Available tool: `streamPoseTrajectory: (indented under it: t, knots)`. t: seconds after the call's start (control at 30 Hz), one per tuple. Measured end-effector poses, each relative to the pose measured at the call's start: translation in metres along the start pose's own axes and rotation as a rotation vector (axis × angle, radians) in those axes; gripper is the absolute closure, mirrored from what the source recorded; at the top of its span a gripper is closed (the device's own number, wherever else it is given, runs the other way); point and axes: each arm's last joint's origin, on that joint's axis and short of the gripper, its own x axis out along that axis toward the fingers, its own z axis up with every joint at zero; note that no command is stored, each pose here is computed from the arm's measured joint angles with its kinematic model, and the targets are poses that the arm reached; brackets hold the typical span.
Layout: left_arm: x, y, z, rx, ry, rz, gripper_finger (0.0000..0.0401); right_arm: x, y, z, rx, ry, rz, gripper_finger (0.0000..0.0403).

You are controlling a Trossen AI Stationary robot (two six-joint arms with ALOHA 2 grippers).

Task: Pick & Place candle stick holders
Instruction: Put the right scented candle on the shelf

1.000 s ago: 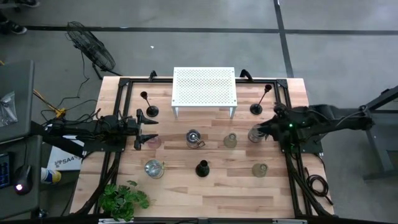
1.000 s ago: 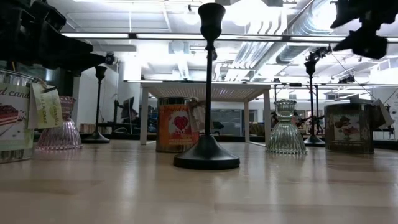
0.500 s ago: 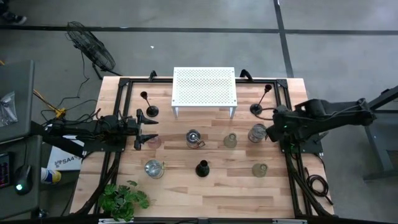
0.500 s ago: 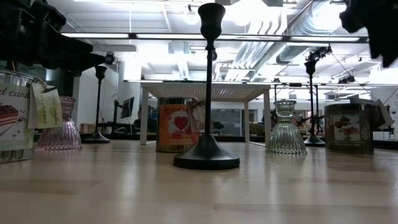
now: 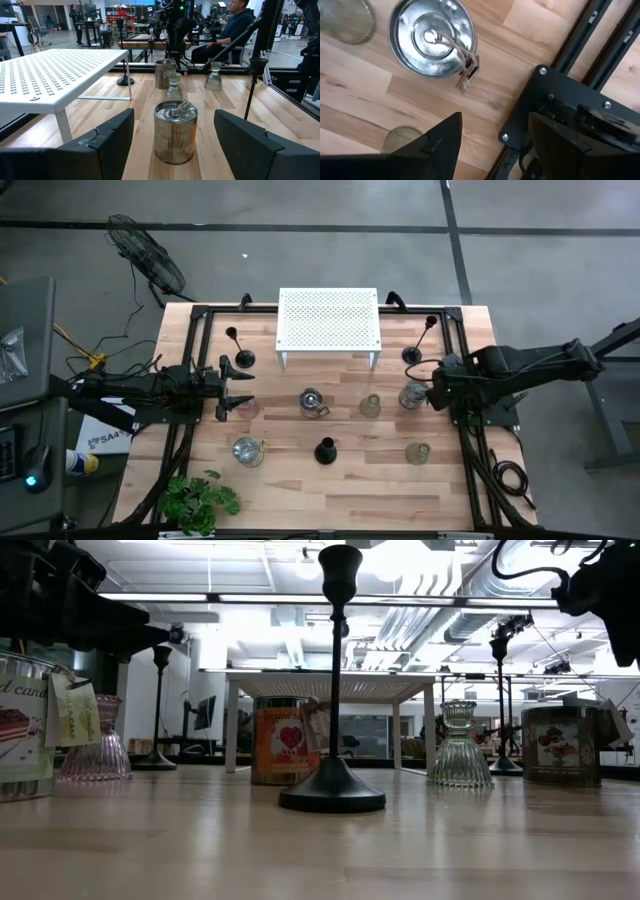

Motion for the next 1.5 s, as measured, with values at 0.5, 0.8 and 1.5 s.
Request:
streamPoseTrajectory:
  t: [0.5,0.8,1.5]
  knots:
    - [0.000,0.000,0.000,0.000,-0.001,0.000,0.0132,0.024,0.009,0.021,0.104,-0.098,0.001,0.0208]
    - [0.000,0.000,0.000,0.000,0.000,0.000,0.0132,0.036,0.016,0.043,0.067,-0.031,0.001,0.0213]
    - [0.000,0.000,0.000,0.000,0.000,0.000,0.0132,0.059,0.023,0.065,0.028,0.079,-0.093,0.0213]
